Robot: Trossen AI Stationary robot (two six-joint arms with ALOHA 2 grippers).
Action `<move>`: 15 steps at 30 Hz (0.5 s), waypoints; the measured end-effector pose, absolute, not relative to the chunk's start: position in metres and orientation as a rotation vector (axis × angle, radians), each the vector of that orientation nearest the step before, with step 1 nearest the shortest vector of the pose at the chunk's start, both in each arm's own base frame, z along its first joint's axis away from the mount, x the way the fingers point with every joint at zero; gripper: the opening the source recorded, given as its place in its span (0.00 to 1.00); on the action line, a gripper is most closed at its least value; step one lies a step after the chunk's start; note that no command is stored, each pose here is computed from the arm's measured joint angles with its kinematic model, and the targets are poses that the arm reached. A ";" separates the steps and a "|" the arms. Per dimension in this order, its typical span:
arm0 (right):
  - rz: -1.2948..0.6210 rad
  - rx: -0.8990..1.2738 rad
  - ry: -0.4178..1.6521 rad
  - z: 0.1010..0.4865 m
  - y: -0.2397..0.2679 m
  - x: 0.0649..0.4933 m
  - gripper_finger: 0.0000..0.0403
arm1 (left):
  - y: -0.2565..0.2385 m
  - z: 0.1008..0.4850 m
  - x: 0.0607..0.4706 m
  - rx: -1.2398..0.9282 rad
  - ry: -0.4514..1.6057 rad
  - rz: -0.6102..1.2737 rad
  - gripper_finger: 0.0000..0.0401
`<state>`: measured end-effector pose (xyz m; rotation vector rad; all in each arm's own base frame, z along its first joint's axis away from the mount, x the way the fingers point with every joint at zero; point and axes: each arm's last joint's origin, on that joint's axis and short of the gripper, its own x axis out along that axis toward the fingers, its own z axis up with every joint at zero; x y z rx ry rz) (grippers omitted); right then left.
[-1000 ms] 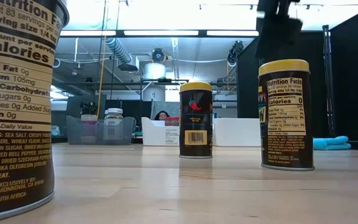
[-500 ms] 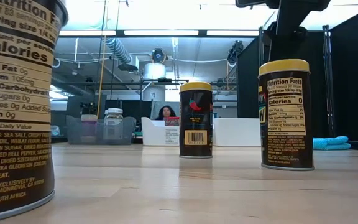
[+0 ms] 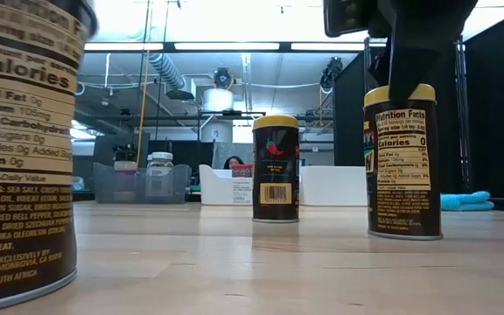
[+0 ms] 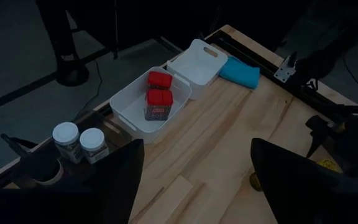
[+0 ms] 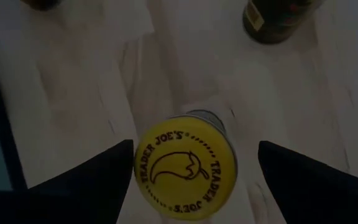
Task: Sort spices by type
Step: Put the middle yellow seasoning bottle into the right white bin
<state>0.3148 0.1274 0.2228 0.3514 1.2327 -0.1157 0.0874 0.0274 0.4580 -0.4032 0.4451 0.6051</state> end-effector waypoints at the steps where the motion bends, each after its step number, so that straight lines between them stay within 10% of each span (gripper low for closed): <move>1: -0.119 0.350 1.239 0.222 0.127 0.315 0.87 | 0.027 0.458 0.087 -0.401 0.445 0.605 0.75; 15: -0.120 0.337 1.311 0.200 0.130 0.322 0.74 | 0.027 0.458 0.087 -0.379 0.452 0.599 0.75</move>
